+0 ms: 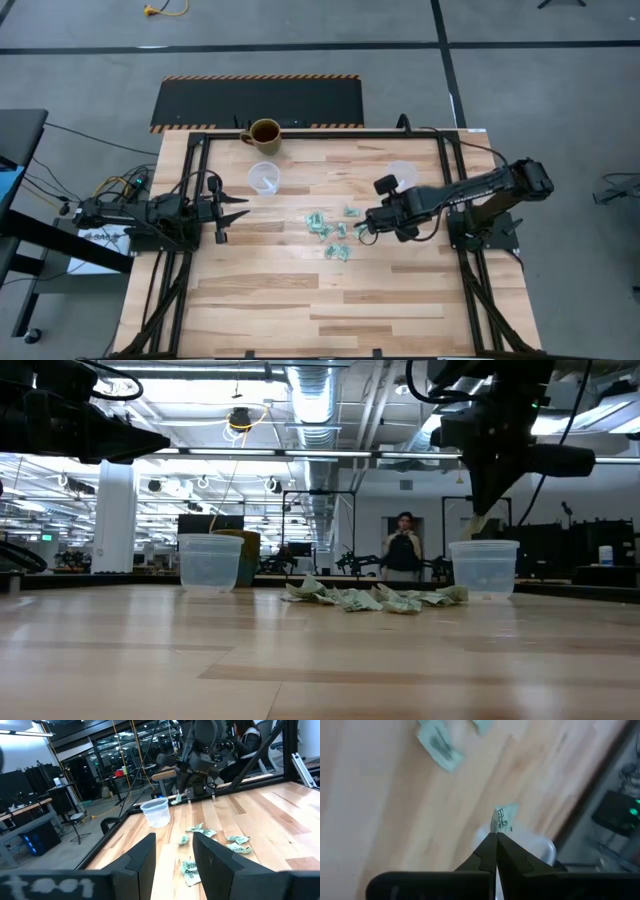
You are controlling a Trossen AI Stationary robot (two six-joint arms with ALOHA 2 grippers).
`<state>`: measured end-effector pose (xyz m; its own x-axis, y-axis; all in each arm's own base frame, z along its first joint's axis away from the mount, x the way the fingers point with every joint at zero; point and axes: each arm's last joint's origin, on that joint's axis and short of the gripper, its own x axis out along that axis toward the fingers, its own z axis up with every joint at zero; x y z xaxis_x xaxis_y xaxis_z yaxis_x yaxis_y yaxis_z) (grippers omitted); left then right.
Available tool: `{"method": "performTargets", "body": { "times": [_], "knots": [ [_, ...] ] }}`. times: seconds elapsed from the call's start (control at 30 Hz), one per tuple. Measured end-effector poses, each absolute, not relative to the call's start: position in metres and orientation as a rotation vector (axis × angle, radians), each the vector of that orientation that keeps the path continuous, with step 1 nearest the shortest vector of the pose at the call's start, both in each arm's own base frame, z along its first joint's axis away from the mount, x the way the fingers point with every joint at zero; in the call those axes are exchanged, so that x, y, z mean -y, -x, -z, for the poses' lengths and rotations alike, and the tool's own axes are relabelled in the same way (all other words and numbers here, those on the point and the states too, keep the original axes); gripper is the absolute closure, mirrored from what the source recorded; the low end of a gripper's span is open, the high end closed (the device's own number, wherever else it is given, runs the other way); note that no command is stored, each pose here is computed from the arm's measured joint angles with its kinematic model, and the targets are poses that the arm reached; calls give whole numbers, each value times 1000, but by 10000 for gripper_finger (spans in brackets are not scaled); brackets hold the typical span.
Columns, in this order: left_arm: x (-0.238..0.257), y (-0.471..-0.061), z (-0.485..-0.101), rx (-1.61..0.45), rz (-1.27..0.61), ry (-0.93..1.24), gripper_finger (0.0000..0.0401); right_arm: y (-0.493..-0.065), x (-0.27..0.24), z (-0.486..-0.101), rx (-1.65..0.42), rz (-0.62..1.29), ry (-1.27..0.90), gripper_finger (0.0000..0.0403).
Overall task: Pick and place items into bin
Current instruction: Put the stevia packet into the right transparent bin
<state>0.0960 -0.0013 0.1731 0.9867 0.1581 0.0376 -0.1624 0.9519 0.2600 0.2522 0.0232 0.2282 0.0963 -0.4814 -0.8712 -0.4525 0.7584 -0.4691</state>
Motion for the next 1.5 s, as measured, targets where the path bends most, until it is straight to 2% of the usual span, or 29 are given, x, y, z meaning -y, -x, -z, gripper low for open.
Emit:
{"method": "performTargets", "body": {
  "times": [0.27, 0.73, 1.13, 1.5],
  "knots": [
    [1, -96, -173, 17, -163, -266, 280, -244, 5, -232, -1659, 125, 781, 403],
    [1, -96, -173, 17, -163, -261, 280, -235, 62, -232, -1768, 268, 596, 403],
    [1, -96, -173, 17, -163, -265, 280, -239, 75, -232, -1708, 334, 546, 403],
    [1, -96, -173, 17, -163, -264, 280, -240, 72, -231, -1685, 307, 464, 393]
  ]
}}
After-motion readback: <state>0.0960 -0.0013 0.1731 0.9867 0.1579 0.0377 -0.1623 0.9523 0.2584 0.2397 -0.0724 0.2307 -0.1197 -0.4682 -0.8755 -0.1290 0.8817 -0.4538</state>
